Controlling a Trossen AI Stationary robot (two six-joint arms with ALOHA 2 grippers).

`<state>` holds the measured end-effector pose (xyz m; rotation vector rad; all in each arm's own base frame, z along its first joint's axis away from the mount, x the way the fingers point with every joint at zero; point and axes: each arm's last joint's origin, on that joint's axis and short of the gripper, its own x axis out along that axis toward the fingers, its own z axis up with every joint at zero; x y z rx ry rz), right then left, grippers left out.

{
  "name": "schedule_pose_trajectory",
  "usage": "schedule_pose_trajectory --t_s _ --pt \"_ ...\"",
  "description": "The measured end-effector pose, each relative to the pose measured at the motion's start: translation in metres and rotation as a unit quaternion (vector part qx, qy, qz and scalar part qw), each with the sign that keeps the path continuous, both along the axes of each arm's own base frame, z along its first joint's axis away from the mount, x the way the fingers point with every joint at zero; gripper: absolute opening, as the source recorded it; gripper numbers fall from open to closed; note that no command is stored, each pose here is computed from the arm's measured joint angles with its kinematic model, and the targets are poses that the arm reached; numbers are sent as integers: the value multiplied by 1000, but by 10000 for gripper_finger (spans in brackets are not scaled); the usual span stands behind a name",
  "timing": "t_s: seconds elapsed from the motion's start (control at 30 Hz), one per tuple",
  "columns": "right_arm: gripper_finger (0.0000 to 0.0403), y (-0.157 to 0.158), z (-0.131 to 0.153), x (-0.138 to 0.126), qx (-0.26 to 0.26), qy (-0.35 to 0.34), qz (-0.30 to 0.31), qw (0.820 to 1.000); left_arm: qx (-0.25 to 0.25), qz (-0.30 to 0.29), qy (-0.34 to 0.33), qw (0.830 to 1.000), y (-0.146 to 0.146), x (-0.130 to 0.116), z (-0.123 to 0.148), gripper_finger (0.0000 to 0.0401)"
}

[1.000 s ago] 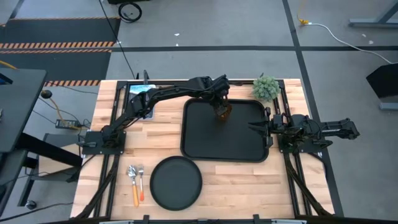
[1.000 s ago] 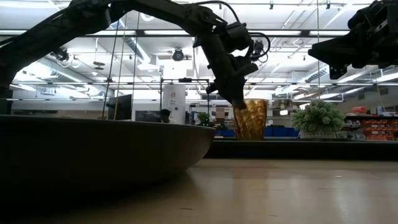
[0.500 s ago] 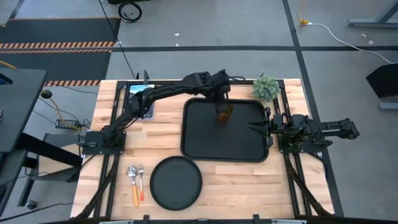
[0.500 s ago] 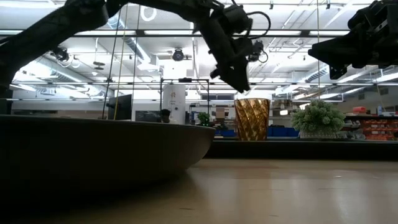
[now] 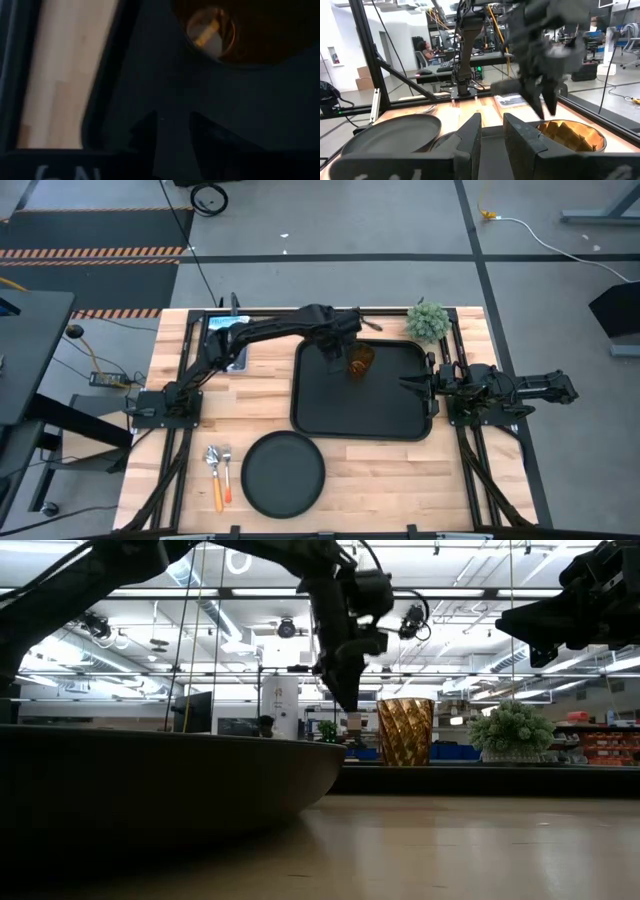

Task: Pick and place plate/cup/fork/spoon on tray
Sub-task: Put the brown glass on the top right of the black serving tray

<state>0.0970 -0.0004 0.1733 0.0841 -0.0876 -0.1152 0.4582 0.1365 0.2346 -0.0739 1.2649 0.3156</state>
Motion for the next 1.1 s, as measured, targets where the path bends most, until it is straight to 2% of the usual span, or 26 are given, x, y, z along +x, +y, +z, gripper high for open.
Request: schedule_pose_trajectory --t_s 0.17,0.37,0.63,0.83,1.1 --pt "88 0 0 0 0 1 0 1000 2 -16 2 1000 -6 4 -26 121" --pt "88 0 0 0 0 0 0 1000 19 -38 -40 998 -13 14 -36 121" --pt "88 0 0 0 0 1 0 1000 28 -32 -92 995 -15 24 -32 121" --pt "88 0 0 0 0 1 0 1000 13 -14 -125 992 -15 28 -30 121" --pt "88 0 0 0 0 1 0 1000 16 -17 -167 986 -26 38 -27 121"
